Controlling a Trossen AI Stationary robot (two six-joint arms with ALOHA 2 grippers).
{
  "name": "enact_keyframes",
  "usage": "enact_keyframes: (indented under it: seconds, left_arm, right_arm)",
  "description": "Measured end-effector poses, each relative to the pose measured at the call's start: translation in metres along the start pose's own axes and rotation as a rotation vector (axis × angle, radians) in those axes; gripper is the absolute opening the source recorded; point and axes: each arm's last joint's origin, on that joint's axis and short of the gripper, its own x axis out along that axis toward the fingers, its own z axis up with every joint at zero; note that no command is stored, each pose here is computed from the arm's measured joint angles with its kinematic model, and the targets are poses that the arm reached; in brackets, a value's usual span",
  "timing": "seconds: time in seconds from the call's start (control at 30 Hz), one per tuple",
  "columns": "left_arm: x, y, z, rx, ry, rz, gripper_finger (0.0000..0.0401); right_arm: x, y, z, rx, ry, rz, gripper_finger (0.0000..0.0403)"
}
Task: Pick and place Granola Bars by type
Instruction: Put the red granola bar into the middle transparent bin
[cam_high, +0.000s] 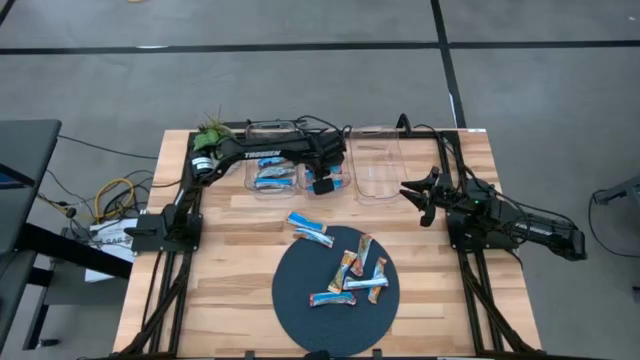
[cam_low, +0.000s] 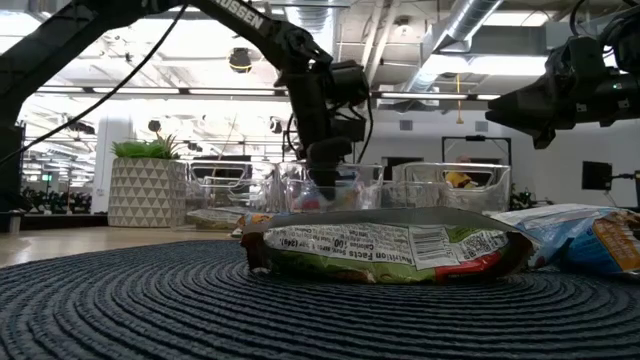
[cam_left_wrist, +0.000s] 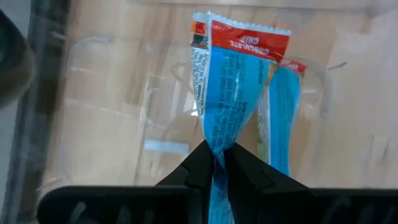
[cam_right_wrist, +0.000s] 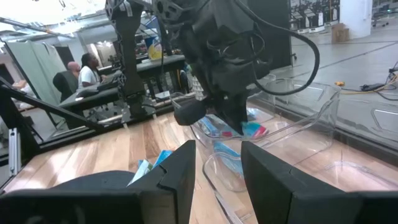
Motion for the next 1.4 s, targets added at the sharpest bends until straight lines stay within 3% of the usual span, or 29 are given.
enact_keyframes:
  seconds: [0.4, 0.77, 0.97, 1.4]
  left_arm:
    - [0.002, 0.002, 0.0, -0.002, 0.0, -0.006, 0.0032]
    - [0.003, 0.002, -0.001, -0.004, 0.003, -0.006, 0.0083]
    - [0.0, 0.003, 0.001, 0.007, 0.012, -0.003, 0.0091]
    - [-0.05, 0.009, 0.032, 0.034, -0.075, 0.054, 0.0089]
  right_arm:
    - [0.0, 0.0, 0.0, 0.0, 0.0, 0.001, 0.0123]
    - [0.0, 0.0, 0.0, 0.0, 0.0, 0.001, 0.0123]
    - [0.0, 0.0, 0.0, 0.0, 0.0, 0.001, 0.0123]
    - [0.0, 0.0, 0.0, 0.0, 0.0, 0.001, 0.0123]
